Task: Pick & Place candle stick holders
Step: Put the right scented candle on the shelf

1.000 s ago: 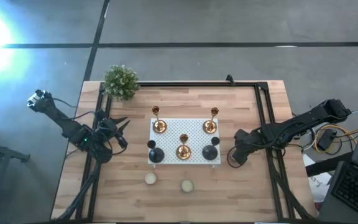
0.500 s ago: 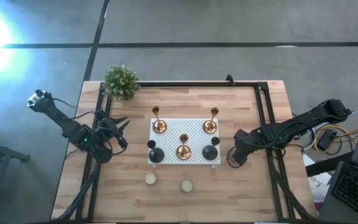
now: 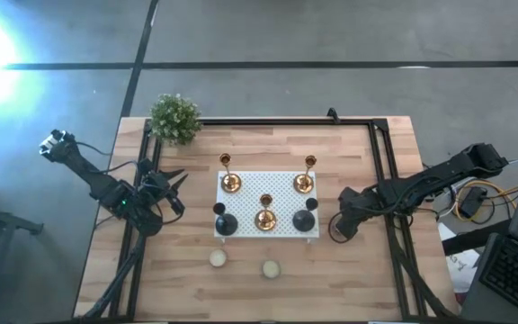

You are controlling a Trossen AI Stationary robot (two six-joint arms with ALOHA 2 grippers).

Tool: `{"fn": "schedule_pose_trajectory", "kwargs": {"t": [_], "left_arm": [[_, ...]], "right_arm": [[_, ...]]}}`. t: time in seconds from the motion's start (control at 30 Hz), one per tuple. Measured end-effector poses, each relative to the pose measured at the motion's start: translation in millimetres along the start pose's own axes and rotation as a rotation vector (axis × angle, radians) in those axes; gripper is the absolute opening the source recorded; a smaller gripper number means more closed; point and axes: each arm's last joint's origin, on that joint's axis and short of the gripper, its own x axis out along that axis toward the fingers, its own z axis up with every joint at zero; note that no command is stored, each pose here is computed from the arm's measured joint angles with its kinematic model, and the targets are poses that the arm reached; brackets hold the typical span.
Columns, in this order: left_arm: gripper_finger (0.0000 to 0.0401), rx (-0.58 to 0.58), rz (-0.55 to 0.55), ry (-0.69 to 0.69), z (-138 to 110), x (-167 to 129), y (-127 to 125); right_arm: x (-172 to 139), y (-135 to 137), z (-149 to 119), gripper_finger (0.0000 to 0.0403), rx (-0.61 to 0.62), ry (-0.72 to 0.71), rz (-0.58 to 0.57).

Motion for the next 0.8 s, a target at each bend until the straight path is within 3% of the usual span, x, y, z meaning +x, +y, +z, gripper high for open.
{"fn": "schedule_pose_trajectory", "kwargs": {"t": [0.2, 0.43, 0.8], "left_arm": [[0.0083, 0.000, 0.000, 0.000, 0.0, 0.0, 0.1], [0.0083, -0.001, 0.000, 0.000, 0.0, 0.0, 0.1], [0.0083, -0.001, -0.001, 0.000, 0.1, -0.1, 0.0]], "right_arm": [[1.6, -1.1, -0.6, 0.0054, -0.001, 0.001, -0.003], [1.7, -0.4, -0.9, 0.0011, -0.036, 0.016, 0.010], [-1.5, 1.4, -0.2, 0.0008, -0.080, 0.023, 0.018]]}}
